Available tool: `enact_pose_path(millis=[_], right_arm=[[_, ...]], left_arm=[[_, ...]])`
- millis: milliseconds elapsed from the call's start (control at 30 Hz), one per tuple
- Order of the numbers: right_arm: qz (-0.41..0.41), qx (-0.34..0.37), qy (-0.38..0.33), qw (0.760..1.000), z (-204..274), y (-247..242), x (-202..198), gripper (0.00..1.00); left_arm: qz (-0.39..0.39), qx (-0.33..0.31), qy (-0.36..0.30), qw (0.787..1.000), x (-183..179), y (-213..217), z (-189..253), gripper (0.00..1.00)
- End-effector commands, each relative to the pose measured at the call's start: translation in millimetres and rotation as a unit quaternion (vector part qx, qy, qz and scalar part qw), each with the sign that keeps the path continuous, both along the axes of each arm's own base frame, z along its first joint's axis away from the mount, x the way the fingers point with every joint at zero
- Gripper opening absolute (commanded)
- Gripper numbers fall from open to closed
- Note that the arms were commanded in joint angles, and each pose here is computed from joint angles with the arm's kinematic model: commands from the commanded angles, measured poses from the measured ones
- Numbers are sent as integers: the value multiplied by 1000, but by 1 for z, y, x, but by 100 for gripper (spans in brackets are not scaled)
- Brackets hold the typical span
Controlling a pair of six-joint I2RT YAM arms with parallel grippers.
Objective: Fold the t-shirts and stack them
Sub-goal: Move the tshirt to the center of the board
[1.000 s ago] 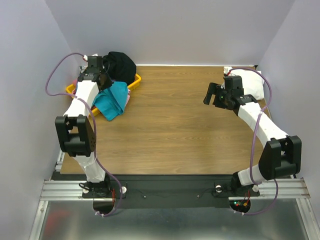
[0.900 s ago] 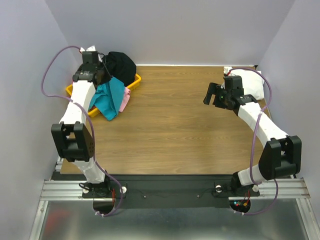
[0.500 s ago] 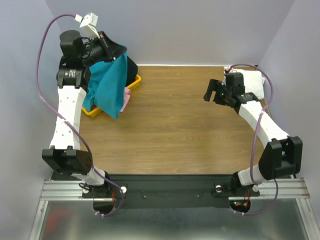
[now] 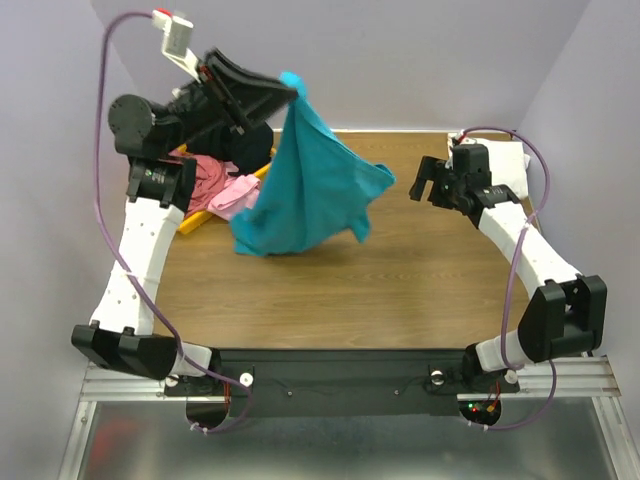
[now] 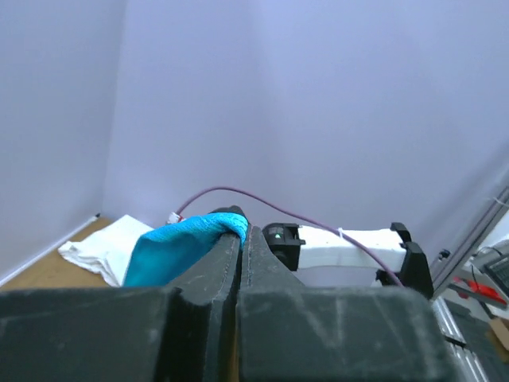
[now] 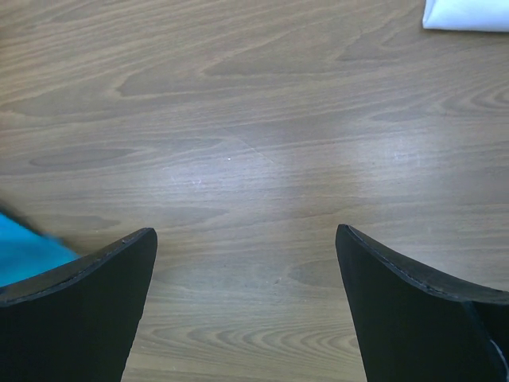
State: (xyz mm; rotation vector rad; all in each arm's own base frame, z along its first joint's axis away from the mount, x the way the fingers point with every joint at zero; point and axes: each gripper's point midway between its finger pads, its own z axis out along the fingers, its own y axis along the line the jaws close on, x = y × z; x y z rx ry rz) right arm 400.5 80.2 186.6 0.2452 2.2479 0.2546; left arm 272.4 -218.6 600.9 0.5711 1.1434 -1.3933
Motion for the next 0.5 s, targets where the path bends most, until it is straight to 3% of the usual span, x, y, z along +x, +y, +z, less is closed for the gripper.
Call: enact_pose_path(millis=[0,100,233,300,367,467], right_arm=[[-25,-5,-53,998,30,-11,3,100],[-36,-17,-59,997,33,-18,0,100],[-48,-36,-66,996,35,-27,-8,100],[-43,-44,-65,996,32,-30,-14,100],[-17,-39,-59,997,27,-23,-20,100],[37,-26,-39,998,11,-8,-33,100]], left_arm=[[-40,-3,59,997,5,-22,-45,43],[-20,22,163,986,35,-41,-117,99],[102,115,277,949,83,-38,-217,99],[215,167,338,901,107,-10,-269,99],[309,222,396,836,117,23,-321,99],[355,274,435,781,111,46,-370,99]])
